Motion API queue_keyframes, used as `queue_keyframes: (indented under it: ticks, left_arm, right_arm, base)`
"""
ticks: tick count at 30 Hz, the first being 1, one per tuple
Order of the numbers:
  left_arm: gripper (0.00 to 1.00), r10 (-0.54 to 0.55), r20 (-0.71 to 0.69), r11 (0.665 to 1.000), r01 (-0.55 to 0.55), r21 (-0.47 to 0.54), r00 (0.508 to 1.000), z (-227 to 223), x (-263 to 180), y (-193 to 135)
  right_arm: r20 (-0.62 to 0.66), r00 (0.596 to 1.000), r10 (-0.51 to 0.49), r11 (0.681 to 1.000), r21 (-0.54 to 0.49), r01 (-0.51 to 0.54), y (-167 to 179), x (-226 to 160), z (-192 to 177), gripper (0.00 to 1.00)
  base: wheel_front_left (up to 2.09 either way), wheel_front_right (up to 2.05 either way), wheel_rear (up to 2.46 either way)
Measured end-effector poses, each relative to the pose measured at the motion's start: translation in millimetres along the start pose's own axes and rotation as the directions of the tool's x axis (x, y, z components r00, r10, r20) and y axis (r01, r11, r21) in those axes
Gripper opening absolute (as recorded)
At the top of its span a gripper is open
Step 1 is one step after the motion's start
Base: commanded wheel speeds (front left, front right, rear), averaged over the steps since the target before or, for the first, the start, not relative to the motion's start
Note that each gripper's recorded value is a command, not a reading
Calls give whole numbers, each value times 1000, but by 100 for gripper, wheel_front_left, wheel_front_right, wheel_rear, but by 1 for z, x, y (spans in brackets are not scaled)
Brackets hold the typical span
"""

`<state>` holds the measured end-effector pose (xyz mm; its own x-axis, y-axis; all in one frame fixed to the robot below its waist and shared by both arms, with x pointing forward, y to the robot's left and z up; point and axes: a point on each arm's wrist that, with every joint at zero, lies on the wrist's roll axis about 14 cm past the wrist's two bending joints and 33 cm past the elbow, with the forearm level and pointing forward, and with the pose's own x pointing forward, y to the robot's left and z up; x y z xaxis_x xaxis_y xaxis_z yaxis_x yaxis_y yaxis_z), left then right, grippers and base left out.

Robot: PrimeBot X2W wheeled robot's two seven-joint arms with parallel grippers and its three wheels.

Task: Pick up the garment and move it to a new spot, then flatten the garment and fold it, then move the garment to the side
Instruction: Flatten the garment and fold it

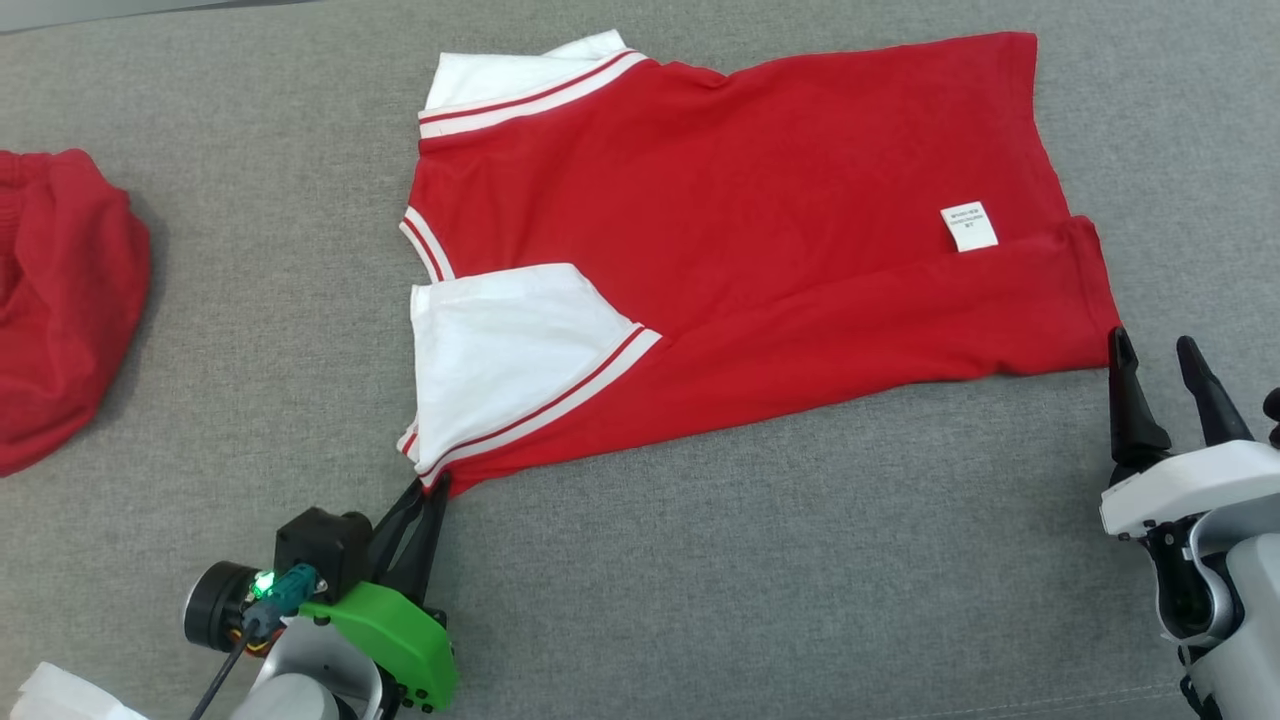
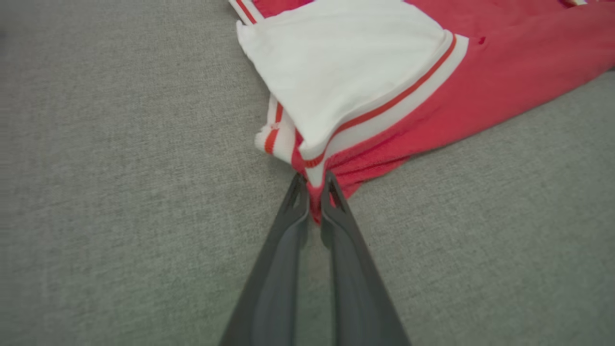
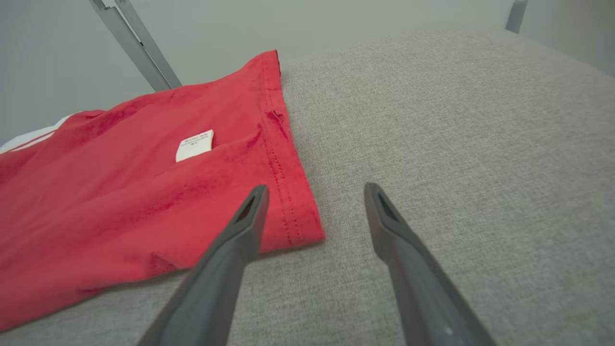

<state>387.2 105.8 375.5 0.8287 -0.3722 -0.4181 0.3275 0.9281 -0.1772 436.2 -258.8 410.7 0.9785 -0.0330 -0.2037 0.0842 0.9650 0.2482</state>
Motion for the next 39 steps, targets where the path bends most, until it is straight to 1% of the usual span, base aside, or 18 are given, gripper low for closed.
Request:
queue_keyframes:
  ticks: [5, 10, 11, 12, 13, 18, 22, 30, 39]
  left_arm:
    - [0, 10, -3, 1000, -10, 13, 1000, 3, -1, 5]
    - [0, 4, -4, 1000, -4, 16, 1000, 5, 2, 5]
    - [0, 4, -3, 1000, -4, 17, 1000, 6, 2, 5]
    - [0, 3, -4, 1000, -3, 17, 1000, 5, 3, 5]
    - [0, 0, -7, 1000, 0, 19, 1000, 5, 3, 4]
    - [0, -9, 4, 999, 9, 30, 1000, 9, -2, 2]
    - [0, -28, 4, 999, 28, 22, 1000, 11, -13, -6]
    - [0, -75, -92, 997, 75, -4, 993, -8, -48, -25]
    - [0, -66, -158, 997, 59, -47, 985, -22, -73, -33]
  right_arm:
    - [-47, 999, -5, 999, 49, 7, 0, 10, -13, 100]
    - [-138, 990, 27, 994, 106, -13, 13, 18, -36, 100]
    - [-148, 988, 39, 993, 112, -22, 16, 20, -38, 77]
    - [-159, 986, 52, 993, 115, -34, 19, 22, -39, 31]
    - [-165, 984, 67, 993, 105, -50, 21, 23, -39, 0]
    - [-175, 979, 105, 992, 86, -92, 25, 17, -36, 0]
    - [-188, 976, 106, 993, 70, -94, 15, 2, -33, 0]
    - [-200, 974, 105, 994, 42, -98, -2, -28, -26, 0]
    - [-272, 960, 68, 998, 31, -62, -20, -62, -47, 0]
  base:
    - [0, 0, 0]
    - [0, 0, 0]
    - [0, 0, 0]
    - [0, 0, 0]
    - [0, 0, 0]
    - [0, 0, 0]
    - [0, 0, 0]
    - [0, 0, 0]
    - [0, 0, 0]
